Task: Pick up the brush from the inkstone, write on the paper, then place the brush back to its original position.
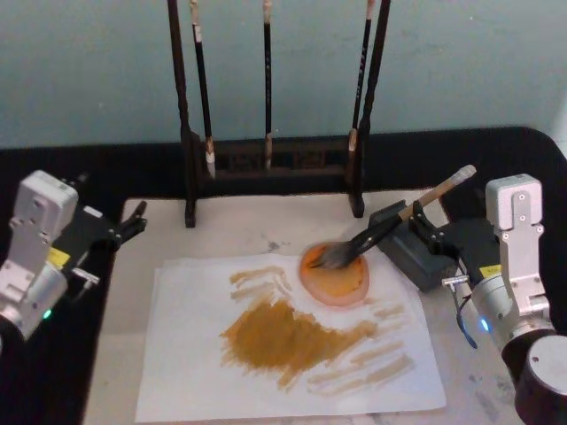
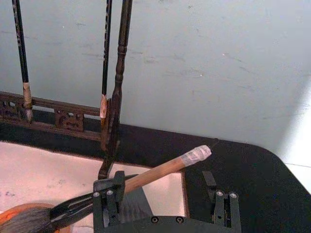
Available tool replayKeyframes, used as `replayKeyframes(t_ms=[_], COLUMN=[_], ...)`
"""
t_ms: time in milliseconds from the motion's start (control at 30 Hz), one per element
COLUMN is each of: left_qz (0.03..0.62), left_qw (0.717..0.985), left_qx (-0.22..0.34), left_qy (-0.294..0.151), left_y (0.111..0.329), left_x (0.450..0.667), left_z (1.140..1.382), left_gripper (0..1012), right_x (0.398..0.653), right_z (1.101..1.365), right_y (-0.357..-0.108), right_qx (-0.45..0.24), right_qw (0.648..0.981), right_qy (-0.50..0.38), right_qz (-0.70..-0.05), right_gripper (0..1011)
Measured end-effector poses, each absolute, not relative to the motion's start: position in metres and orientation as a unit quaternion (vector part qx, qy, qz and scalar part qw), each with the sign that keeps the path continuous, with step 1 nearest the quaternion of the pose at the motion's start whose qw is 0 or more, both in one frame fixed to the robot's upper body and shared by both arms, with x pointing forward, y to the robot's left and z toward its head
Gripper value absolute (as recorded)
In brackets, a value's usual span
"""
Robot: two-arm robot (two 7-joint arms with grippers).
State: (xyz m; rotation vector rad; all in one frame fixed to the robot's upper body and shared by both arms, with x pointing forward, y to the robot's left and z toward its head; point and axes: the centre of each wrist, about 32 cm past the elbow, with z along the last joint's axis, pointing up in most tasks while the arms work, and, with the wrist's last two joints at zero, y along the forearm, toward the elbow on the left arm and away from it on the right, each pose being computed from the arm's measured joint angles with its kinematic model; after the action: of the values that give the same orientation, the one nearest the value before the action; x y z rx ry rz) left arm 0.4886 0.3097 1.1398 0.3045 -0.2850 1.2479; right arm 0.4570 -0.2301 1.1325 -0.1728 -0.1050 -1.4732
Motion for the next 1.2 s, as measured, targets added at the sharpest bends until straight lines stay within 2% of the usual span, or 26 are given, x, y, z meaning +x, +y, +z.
replayKeyframes(t_ms=[1200], left_qz=[0.580], left_qw=[0.791], left_qx=[0.142], left_qy=[-0.132], left_y=[0.3097], left_x=[0.4886], left_z=[1.1398], left_gripper=[1010], right_x=[0.4570], right_z=[1.1328], right_y=[-0.2300], right_qx=[-0.077], right_qw=[0.737], right_qy=[-0.047], right_qz=[-0.670], right_gripper=[1000])
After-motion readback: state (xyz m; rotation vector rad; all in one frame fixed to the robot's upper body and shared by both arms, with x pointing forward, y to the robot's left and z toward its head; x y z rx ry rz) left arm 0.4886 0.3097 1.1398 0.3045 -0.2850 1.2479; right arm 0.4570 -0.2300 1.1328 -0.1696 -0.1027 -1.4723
